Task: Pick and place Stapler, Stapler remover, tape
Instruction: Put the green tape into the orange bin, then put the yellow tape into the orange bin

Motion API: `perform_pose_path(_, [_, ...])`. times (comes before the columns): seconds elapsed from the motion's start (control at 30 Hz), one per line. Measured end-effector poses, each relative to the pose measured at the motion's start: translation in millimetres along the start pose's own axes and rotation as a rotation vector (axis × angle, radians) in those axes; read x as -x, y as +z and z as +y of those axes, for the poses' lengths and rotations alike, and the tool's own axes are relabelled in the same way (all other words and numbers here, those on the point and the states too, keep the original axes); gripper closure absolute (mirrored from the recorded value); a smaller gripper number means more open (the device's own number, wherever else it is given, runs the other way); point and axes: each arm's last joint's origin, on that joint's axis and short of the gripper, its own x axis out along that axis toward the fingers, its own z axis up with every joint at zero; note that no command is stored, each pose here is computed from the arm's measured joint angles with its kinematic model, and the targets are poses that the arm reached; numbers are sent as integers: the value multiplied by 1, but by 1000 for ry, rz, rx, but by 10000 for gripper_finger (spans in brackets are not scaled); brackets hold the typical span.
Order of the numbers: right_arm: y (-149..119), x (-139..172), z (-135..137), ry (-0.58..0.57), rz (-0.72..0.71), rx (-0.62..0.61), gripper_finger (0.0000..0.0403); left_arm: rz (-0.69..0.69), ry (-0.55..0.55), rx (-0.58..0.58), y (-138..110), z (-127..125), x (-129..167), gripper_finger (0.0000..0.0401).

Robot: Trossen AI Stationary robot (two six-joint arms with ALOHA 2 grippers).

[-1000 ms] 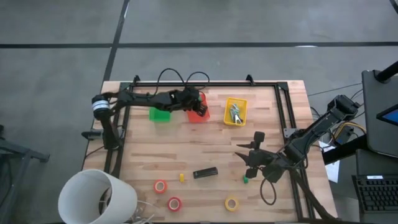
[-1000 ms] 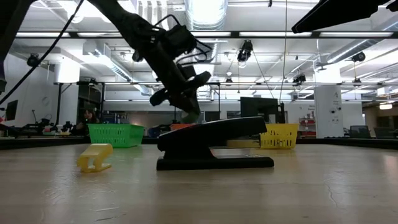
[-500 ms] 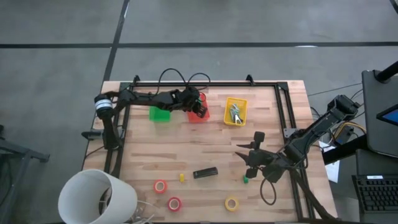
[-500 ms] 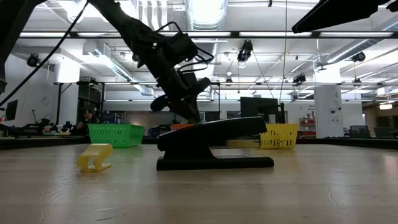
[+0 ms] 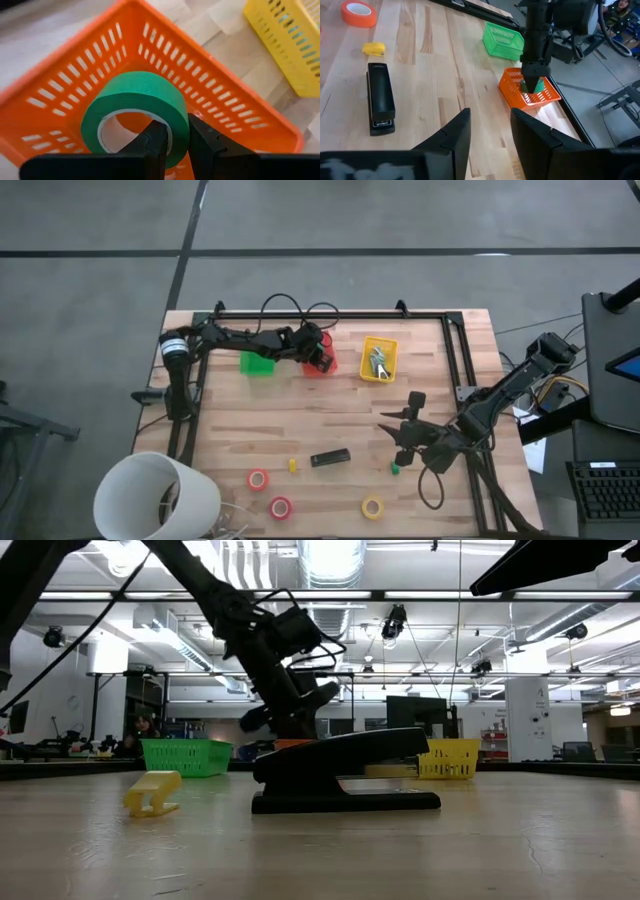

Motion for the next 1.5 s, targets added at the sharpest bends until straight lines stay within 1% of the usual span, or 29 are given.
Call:
perform_pose_path(0.1, [0, 0, 0, 0, 0, 0, 266, -17, 15, -2, 2, 0, 1, 340])
perform_pose_path(0.2, [0, 0, 0, 0, 0, 1, 269, -21, 17, -5, 3, -1, 1, 325])
perform_pose_path(0.43, [-1, 0, 0, 0, 1, 3, 280, -27, 19, -18, 4, -1, 1, 247])
perform_pose_path(0.53, [-1, 0, 0, 0, 2, 3, 282, -44, 18, -30, 8, -4, 4, 222])
perform_pose_path(0.7, [-1, 0, 0, 4, 3, 3, 278, -73, -11, -30, 14, -10, 14, 207])
perform_pose_path(0.8, [-1, 0, 2, 69, 21, 1, 273, -95, -47, -55, 14, -19, 21, 207])
perform_pose_path(0.87, [-1, 0, 4, 136, 37, -8, 271, -111, -77, -74, 12, -29, 26, 206])
perform_pose_path(0.93, [-2, 1, 7, 238, 69, -26, 268, -129, -114, -95, 8, -41, 32, 206])
perform_pose_path(1.0, [-3, 0, 11, 332, 103, -47, 267, -163, -167, -127, 4, -56, 38, 206])
perform_pose_path(1.1, [-5, -2, 19, 443, 150, -88, 264, -217, -249, -166, -6, -82, 49, 206])
perform_pose_path(1.3, [-13, -17, 48, 581, 222, -127, 247, -344, -456, -241, -30, -134, 75, 206])
perform_pose_path(1.37, [-16, -23, 57, 593, 261, -140, 235, -381, -522, -271, -41, -150, 85, 206])
perform_pose_path(1.43, [-19, -29, 66, 605, 305, -143, 221, -430, -570, -299, -50, -164, 96, 206])
perform_pose_path(1.5, [-22, -34, 75, 635, 350, -144, 209, -465, -597, -331, -60, -175, 106, 206])
